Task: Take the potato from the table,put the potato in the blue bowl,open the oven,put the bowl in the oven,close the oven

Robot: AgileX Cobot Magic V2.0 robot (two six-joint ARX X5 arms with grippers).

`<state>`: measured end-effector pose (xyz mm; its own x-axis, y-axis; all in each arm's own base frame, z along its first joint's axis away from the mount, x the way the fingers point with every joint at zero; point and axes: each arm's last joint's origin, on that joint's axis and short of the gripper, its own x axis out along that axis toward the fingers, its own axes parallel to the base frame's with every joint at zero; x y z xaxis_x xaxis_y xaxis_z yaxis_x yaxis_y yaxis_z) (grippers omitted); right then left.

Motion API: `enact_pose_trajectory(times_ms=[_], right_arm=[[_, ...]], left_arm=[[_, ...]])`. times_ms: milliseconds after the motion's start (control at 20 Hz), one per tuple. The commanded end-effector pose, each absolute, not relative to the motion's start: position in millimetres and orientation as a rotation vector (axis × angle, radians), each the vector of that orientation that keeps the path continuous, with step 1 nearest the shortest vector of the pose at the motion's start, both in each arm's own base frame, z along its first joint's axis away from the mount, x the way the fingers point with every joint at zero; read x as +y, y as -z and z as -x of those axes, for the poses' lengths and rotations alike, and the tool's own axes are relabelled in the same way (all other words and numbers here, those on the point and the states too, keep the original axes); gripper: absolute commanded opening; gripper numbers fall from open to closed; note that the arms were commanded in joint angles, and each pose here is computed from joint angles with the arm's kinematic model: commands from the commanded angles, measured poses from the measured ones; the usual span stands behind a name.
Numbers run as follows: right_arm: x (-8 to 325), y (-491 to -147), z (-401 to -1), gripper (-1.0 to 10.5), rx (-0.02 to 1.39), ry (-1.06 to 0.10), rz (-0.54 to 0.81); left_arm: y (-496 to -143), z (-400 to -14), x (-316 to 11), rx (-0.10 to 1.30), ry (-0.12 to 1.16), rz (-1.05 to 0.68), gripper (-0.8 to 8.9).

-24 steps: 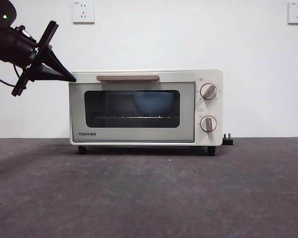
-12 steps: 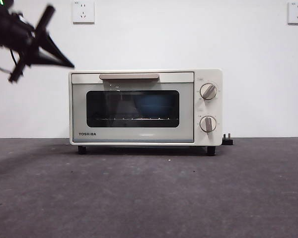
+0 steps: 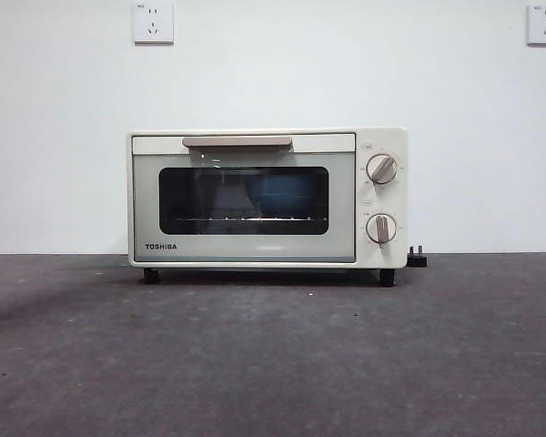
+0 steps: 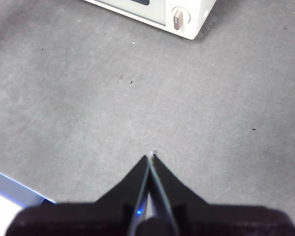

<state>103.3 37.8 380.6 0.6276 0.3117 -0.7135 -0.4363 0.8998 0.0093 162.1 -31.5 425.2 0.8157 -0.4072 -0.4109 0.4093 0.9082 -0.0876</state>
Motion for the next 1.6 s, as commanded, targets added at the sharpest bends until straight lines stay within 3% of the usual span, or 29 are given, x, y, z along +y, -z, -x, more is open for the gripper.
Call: enact_pose_trajectory(times_ms=[50, 250, 800, 1200, 1450, 1600], right_arm=[[38, -378, -104, 0.0, 0.786, -0.439, 0.196], [39, -377, -107, 0.0, 0.796, -0.425, 0.203], [50, -362, -141, 0.0, 0.929, -0.418, 0.221], [57, -350, -163, 0.0, 1.014, -0.417, 0.230], [58, -349, -166, 0.0, 1.009, -0.417, 0.229], [59, -351, -169, 0.0, 0.975, -0.417, 0.226]], left_arm=[[-428, -144, -29, 0.423, 0.438, -0.027, -0.04], [-433, -128, -27, 0.389, 0.436, -0.029, -0.04], [-412, -151, -27, 0.449, 0.415, -0.020, -0.04], [-303, -115, -18, -0.039, 0.314, -0.115, -0.04], [-213, -103, -11, -0.012, 0.174, -0.101, -0.04], [-182, -99, -8, -0.007, 0.144, -0.077, -0.04]])
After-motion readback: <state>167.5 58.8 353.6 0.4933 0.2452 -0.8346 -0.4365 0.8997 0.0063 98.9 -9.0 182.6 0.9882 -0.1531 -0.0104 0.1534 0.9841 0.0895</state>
